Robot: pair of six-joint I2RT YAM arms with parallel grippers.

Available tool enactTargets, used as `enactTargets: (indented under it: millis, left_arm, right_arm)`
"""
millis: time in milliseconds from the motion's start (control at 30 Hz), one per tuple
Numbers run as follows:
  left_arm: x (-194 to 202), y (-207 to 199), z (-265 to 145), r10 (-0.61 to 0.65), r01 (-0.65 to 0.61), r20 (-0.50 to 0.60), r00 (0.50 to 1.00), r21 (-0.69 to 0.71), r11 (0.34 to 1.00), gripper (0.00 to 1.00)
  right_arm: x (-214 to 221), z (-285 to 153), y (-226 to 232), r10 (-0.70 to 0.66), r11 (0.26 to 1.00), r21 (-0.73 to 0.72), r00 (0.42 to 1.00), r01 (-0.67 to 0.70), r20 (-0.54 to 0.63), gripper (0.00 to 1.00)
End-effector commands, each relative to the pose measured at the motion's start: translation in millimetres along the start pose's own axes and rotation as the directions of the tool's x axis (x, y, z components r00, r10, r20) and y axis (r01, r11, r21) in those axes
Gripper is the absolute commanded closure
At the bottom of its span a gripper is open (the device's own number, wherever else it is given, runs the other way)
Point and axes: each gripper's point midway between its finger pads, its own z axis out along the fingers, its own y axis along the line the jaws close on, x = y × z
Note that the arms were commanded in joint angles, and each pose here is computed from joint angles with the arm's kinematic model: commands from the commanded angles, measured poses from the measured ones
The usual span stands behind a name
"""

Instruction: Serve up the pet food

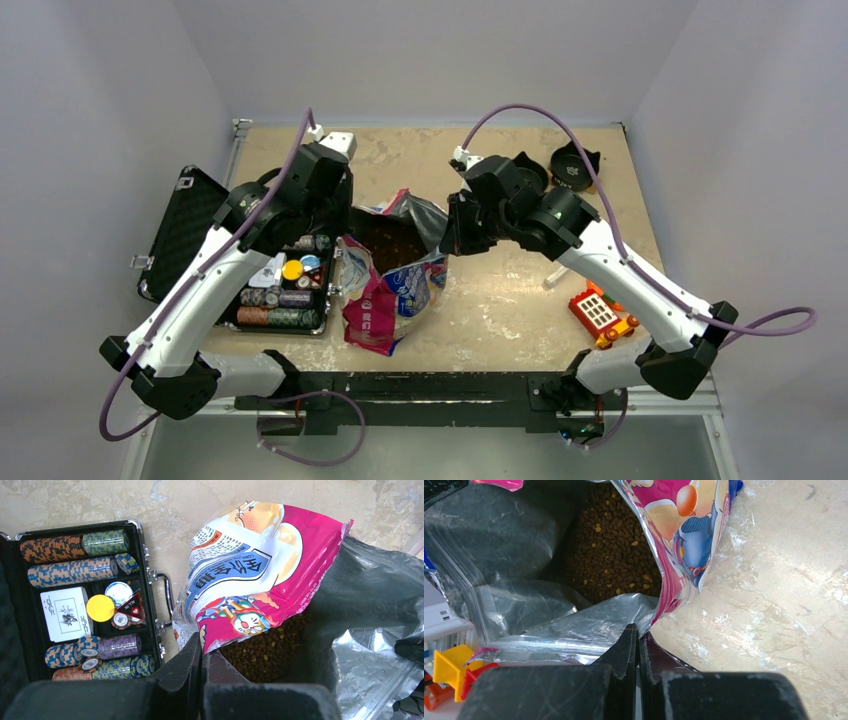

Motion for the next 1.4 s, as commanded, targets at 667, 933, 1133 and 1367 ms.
enactTargets:
  millis: [667, 933, 1133, 1367]
  left_arm:
    - [-16.3, -10.2, 10.8, 0.079, -0.079, -0.048, 0.996, 0.012, 0.997, 0.44]
    - [2.6, -23.6, -12.9, 0.031, -0.028, -0.012, 0.999, 0.176, 0.984, 0.29]
    - [3.3, -23.5, -22.7, 0.006, -0.018, 0.053, 0.999, 0.219, 0.976, 0.2]
    - [-3.9, -23.1, 8.8, 0.064, -0.062, -0.012, 0.998, 0.127, 0.99, 0.37]
  right_arm:
    - [-21.5, -15.0, -3.7, -0.08, 0.997, 0.002, 0.996, 0.08, 0.037, 1.0]
    - [-10.4, -23.9, -11.6, -0.062, 0.998, 0.011, 0.997, 0.062, 0.038, 1.0]
    - [-5.2, -28.1, -18.0, -0.075, 0.997, 0.019, 0.996, 0.074, 0.04, 1.0]
    - [-9.3, -32.1, -13.0, -0.101, 0.995, -0.002, 0.994, 0.101, 0.047, 1.0]
